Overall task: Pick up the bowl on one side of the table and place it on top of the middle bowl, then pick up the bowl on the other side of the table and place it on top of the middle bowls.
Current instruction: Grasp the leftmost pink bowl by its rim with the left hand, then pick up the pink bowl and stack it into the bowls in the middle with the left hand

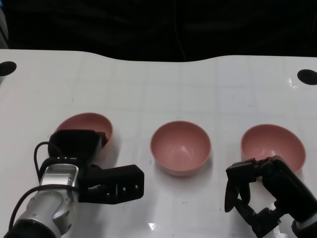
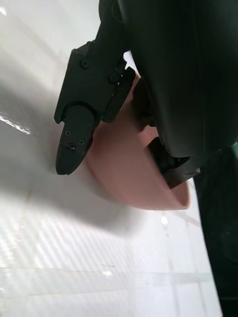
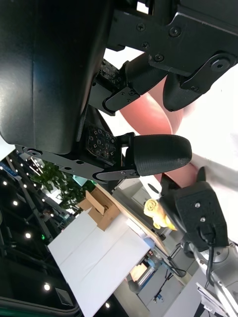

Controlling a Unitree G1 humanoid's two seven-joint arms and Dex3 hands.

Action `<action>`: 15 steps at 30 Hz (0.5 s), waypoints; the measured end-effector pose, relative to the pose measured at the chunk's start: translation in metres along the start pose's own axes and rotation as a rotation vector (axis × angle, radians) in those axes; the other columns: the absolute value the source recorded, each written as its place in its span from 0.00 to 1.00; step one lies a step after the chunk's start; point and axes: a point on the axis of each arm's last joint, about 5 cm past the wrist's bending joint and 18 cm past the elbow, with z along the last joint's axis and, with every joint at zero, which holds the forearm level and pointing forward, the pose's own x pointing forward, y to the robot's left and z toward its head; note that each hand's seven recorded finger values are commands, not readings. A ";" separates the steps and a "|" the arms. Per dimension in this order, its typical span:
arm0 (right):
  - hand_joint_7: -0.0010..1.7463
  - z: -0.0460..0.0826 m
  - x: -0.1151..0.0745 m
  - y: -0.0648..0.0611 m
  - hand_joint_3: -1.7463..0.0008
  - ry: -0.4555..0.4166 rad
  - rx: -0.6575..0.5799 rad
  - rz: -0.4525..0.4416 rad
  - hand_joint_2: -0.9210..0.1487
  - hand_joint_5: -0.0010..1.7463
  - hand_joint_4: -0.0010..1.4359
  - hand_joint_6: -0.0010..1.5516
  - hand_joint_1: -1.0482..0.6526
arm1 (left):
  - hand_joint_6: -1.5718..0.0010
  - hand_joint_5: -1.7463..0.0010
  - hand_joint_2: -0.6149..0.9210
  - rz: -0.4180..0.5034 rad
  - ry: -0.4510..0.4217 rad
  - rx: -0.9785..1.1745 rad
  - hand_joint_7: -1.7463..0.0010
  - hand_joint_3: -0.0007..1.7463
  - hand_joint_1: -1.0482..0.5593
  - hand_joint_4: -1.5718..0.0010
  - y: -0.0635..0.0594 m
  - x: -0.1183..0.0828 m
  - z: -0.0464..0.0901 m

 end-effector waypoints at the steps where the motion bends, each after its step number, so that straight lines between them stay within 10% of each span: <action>1: 0.69 0.000 0.000 0.000 0.00 0.000 -0.001 0.000 0.97 0.95 0.75 0.69 0.72 | 0.21 0.33 0.97 0.025 -0.017 -0.013 0.96 0.01 0.46 0.44 -0.001 0.000 -0.001; 2: 0.69 0.000 0.000 0.000 0.00 0.000 -0.001 0.000 0.97 0.95 0.75 0.69 0.72 | 0.20 0.17 0.98 0.049 -0.028 -0.023 0.95 0.04 0.47 0.46 -0.003 0.000 -0.002; 5: 0.69 0.000 0.000 0.000 0.00 0.001 0.000 0.000 0.97 0.95 0.75 0.69 0.71 | 0.44 0.02 1.00 0.144 -0.067 -0.030 0.44 0.13 0.49 0.48 -0.007 -0.001 -0.005; 15: 0.69 0.000 0.000 0.001 0.00 0.000 -0.005 0.001 0.97 0.94 0.76 0.69 0.69 | 0.58 0.00 0.94 0.391 -0.223 -0.044 0.06 0.18 0.52 0.48 0.016 -0.002 0.000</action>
